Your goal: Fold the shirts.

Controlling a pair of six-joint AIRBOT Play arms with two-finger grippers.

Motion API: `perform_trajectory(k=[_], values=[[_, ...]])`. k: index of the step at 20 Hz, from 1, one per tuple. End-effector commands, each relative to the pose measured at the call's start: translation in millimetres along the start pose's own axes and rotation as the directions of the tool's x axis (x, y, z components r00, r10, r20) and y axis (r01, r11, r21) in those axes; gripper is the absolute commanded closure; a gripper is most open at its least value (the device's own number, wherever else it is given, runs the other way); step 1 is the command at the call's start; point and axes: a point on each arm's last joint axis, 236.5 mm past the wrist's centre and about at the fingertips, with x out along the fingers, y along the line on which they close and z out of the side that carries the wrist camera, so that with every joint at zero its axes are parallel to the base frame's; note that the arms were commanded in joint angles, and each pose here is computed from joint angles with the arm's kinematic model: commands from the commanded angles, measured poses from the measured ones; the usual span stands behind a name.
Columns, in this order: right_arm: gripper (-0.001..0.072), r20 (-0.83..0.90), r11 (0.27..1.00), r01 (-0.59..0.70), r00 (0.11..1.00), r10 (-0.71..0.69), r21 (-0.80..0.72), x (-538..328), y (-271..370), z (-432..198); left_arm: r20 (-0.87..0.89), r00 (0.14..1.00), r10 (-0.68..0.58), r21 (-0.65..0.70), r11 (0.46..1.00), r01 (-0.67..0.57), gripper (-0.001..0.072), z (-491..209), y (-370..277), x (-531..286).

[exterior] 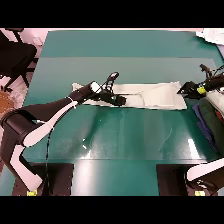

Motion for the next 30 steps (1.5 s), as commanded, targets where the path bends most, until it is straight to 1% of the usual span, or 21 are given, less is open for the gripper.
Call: perform_trajectory(k=[1, 6, 11, 12, 13, 14, 15, 16, 17, 19, 22, 25, 30], values=[[0.0019, -0.054, 1.000, -0.013, 0.998, 0.013, -0.001, 20, 2, -6, 0.000, 1.000, 0.006, 0.001, 1.000, -0.006, 0.0684, -1, 2, 2], [0.0019, -0.053, 0.999, -0.005, 0.999, 0.002, -0.054, 41, 21, 0, -0.001, 1.000, 0.006, 0.002, 1.000, -0.006, 0.0684, -1, 2, 2], [0.0021, -0.060, 0.998, -0.020, 0.998, 0.016, -0.058, 42, 27, -1, -0.002, 1.000, 0.005, 0.002, 1.000, -0.005, 0.0684, -1, 2, 2], [0.0025, -0.046, 0.997, -0.046, 0.998, 0.043, -0.057, 42, 33, 2, -0.001, 1.000, 0.006, 0.002, 1.000, -0.006, 0.0685, -1, 2, 2], [0.0065, -0.029, 0.996, -0.068, 0.997, 0.067, -0.052, 42, 39, 6, -0.001, 1.000, 0.006, 0.002, 1.000, -0.006, 0.0684, -1, 2, 2], [0.0142, -0.016, 0.995, -0.090, 0.996, 0.089, -0.049, 42, 44, 9, -0.002, 1.000, 0.005, 0.002, 1.000, -0.005, 0.0684, -1, 2, 2], [0.0297, -0.009, 0.994, -0.101, 0.995, 0.100, -0.045, 41, 47, 11, -0.003, 1.000, 0.005, 0.002, 1.000, -0.005, 0.0684, -1, 2, 2], [0.0562, -0.006, 0.992, -0.118, 0.993, 0.118, -0.041, 41, 51, 11, -0.004, 1.000, 0.005, 0.002, 1.000, -0.005, 0.0684, -2, 2, 2], [0.0688, -0.003, 0.991, -0.128, 0.992, 0.128, -0.040, 41, 54, 12, -0.004, 1.000, 0.005, 0.002, 1.000, -0.005, 0.0684, -2, 2, 2], [0.0689, 0.007, 0.984, -0.176, 0.984, 0.176, -0.035, 34, 62, 13, -0.003, 1.000, 0.005, 0.002, 1.000, -0.005, 0.0684, -1, 2, 2], [0.0690, 0.062, 0.962, -0.263, 0.962, 0.268, -0.079, 9, 96, 21, -0.003, 1.000, 0.005, 0.002, 1.000, -0.005, 0.0684, -1, 2, 2], [0.0690, 0.112, 0.931, -0.328, 0.931, 0.347, -0.161, -22, 141, 24, 0.000, 1.000, 0.006, 0.002, 1.000, -0.006, 0.0684, -1, 2, 2], [0.0690, 0.107, 0.871, -0.385, 0.895, 0.433, -0.306, -43, 225, 9, 0.005, 1.000, 0.009, 0.002, 1.000, -0.009, 0.0684, 1, 3, 2]])
